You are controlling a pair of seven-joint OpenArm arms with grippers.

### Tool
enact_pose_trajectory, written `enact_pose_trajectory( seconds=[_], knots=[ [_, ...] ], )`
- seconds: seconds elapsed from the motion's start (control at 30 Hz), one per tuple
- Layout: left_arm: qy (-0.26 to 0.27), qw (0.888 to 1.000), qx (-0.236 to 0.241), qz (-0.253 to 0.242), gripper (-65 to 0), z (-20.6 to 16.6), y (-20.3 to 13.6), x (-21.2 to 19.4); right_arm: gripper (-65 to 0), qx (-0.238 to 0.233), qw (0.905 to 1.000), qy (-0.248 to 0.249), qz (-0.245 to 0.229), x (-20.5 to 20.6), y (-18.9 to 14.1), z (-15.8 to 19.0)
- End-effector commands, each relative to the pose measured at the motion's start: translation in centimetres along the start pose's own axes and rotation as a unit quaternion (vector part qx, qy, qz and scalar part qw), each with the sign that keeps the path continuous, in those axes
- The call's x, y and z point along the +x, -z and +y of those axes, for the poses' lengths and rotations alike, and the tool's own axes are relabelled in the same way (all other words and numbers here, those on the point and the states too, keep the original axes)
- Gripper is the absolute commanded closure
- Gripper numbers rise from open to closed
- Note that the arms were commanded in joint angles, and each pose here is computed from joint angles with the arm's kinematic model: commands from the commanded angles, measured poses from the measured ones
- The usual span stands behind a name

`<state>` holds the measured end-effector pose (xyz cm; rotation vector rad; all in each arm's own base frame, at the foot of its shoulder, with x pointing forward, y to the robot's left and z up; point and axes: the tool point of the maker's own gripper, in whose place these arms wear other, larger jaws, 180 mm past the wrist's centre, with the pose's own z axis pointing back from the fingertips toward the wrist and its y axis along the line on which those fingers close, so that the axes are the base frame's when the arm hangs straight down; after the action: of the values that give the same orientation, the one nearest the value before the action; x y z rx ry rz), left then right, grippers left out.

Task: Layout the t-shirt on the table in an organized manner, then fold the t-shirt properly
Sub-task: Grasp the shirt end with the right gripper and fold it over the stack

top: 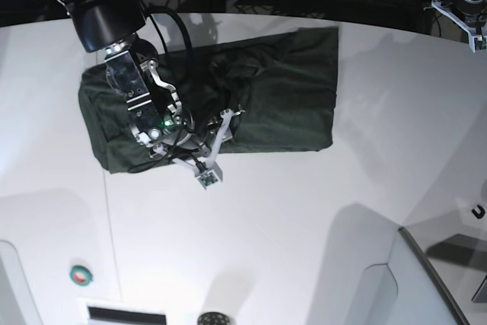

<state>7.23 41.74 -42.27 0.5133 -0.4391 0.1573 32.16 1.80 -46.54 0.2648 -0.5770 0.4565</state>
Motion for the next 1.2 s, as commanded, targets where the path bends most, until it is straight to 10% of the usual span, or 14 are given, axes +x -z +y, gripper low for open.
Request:
enact_pose_trajectory(
  seconds=[0.0, 0.17, 0.73, 0.97, 1.17],
  knots=[
    [0.002, 1.0, 0.015, -0.012, 0.0, 1.2, -0.3, 0.6, -22.2, 0.001, 0.9995, 0.0, -0.032, 2.5, -0.4, 0.0],
    [0.002, 1.0, 0.015, -0.013, 0.0, 1.1, -0.3, 0.7, 0.0, -0.002, 0.9994, -0.003, -0.035, 3.0, -0.5, -0.3],
    [0.003, 1.0, 0.016, -0.011, 0.0, 1.3, -0.3, 0.5, -2.6, -0.025, 0.9991, -0.012, -0.033, 4.4, -0.3, -2.8],
    [0.004, 1.0, 0.017, -0.011, 0.0, 1.3, -0.3, 0.6, -30.3, -0.033, 0.9951, -0.032, -0.088, 5.5, -3.7, -2.6],
    [0.003, 1.0, 0.018, -0.012, 0.0, 1.4, -0.3, 0.7, -25.2, 0.02, 0.988, -0.079, -0.132, 3.4, -8.3, 3.7]
  ],
)
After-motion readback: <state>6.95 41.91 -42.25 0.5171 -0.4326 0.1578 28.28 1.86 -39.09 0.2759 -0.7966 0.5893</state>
